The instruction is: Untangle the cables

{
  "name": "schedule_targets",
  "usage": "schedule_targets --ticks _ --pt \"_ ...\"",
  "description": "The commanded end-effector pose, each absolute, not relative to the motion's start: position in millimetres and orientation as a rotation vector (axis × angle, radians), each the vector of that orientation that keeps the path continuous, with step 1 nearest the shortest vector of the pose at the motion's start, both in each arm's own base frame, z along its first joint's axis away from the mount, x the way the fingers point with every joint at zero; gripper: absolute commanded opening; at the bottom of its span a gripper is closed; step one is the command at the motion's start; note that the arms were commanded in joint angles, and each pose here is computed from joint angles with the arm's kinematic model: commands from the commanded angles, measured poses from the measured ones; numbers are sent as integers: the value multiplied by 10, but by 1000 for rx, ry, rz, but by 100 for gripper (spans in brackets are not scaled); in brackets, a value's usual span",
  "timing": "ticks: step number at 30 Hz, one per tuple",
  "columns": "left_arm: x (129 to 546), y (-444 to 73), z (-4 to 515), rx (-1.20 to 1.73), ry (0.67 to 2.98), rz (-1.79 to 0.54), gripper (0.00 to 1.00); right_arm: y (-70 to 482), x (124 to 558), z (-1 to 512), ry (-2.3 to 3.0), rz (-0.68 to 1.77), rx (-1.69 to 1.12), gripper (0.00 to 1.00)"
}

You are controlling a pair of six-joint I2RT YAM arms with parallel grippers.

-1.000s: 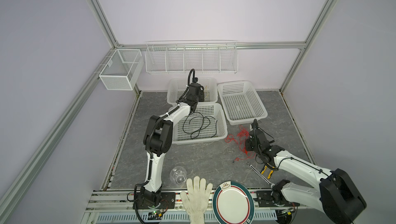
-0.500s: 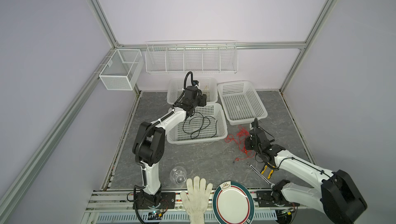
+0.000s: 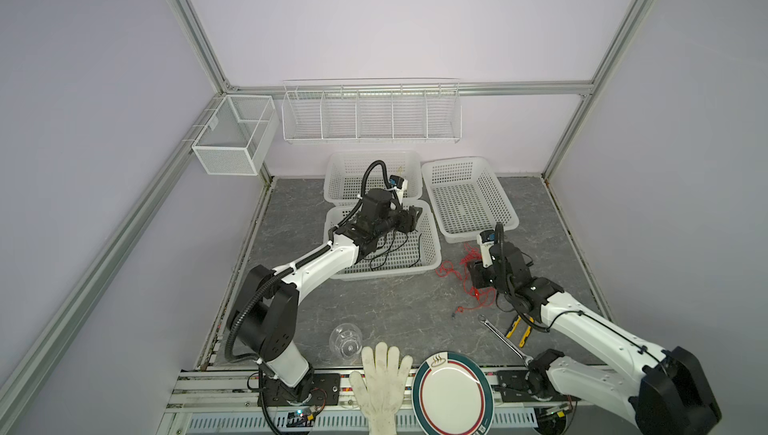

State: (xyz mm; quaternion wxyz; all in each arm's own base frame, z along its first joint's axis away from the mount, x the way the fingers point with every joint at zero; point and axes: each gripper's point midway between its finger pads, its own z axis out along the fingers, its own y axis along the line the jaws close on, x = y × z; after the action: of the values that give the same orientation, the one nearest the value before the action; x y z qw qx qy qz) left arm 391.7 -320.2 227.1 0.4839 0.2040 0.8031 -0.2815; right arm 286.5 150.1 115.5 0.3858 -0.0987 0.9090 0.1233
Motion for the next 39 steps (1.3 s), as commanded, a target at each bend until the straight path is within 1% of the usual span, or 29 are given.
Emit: schedule_targets --ticks 1,9,14,15,18,22,24,27,34,39 --pt "3737 -3263 2422 523 1896 -792 68 1737 2852 1103 2319 431 -342 42" --pt "3369 -3258 2451 563 1860 -944 69 1949 2972 902 2366 492 -374 42" --pt "3271 -3250 2435 564 1860 -984 69 2001 3026 753 2409 481 -380 41" --pt "3270 -3236 2434 559 1861 -980 69 2003 3029 722 2420 477 -379 38" --pt "3270 -3211 2432 551 1868 -966 69 2006 3015 671 2440 470 -382 23" --pt "3269 -3188 2456 548 1859 -951 69 1993 2961 667 2447 452 -398 12" --pt "3278 -3171 2469 539 1854 -942 69 1967 2935 694 2448 430 -406 8" --pt "3282 -3154 2473 533 1852 -935 69 1924 2881 782 2439 405 -414 7" --pt "3263 -3125 2466 525 1855 -929 69 1834 2761 1125 2371 413 -405 6" --pt "3250 -3098 2499 517 1841 -925 70 1778 2783 1515 2255 424 -359 6"
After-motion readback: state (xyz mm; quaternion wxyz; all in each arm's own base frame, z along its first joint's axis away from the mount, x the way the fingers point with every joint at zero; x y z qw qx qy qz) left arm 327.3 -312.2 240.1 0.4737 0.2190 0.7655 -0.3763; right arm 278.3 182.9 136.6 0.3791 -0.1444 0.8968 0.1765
